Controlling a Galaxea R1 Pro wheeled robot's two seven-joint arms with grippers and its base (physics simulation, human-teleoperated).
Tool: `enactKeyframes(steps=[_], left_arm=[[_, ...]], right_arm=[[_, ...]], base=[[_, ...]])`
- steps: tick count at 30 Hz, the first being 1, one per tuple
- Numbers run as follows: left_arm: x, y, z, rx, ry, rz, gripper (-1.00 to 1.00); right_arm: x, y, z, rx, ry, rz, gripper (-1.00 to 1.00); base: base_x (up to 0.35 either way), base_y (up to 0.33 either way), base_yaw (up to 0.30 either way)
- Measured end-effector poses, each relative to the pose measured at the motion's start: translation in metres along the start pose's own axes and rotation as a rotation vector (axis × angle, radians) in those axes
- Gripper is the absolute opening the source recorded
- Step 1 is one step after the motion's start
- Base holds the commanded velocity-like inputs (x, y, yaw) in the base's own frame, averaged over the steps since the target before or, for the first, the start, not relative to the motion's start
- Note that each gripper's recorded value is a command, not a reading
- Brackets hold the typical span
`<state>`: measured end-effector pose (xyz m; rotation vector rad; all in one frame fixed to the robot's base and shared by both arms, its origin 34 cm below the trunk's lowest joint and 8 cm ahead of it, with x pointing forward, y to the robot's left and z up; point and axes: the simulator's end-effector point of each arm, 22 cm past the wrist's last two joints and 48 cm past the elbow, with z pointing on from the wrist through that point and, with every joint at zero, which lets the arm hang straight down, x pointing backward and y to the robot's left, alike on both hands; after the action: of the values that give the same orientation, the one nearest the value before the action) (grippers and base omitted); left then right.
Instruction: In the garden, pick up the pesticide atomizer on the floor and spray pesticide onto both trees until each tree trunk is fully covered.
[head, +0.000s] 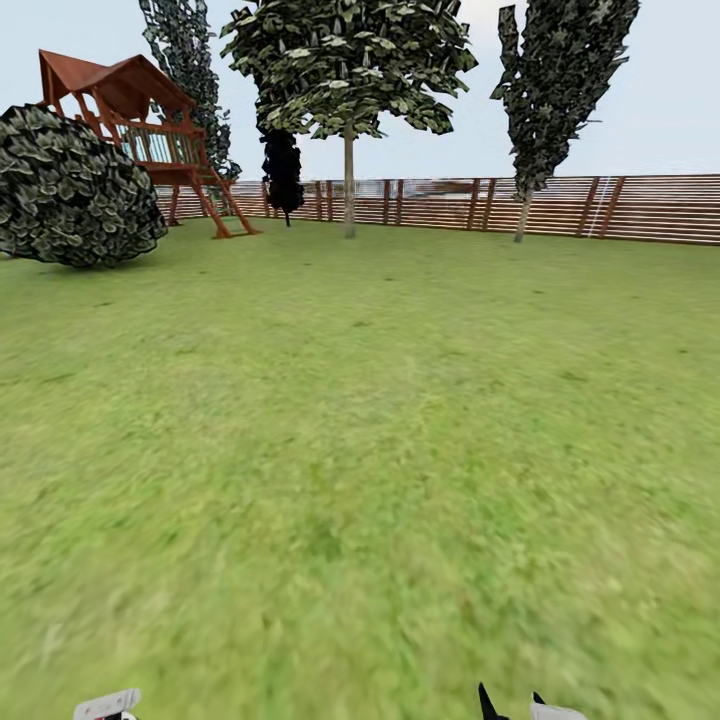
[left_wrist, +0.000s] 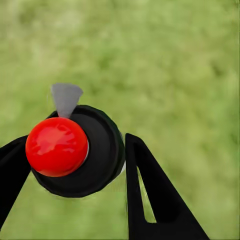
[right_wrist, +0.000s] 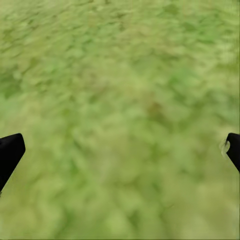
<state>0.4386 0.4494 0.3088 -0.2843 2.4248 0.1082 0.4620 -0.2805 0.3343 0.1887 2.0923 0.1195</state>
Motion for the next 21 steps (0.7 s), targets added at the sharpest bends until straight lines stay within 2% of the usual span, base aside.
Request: enactKeyframes(steps=[21], left_arm=[[0.0,0.0,0.0,0.0,0.0,0.0,-1.0]], right_arm=[[0.0,0.0,0.0,0.0,0.0,0.0,1.0]], base=[[0.338,0.0,0.0]])
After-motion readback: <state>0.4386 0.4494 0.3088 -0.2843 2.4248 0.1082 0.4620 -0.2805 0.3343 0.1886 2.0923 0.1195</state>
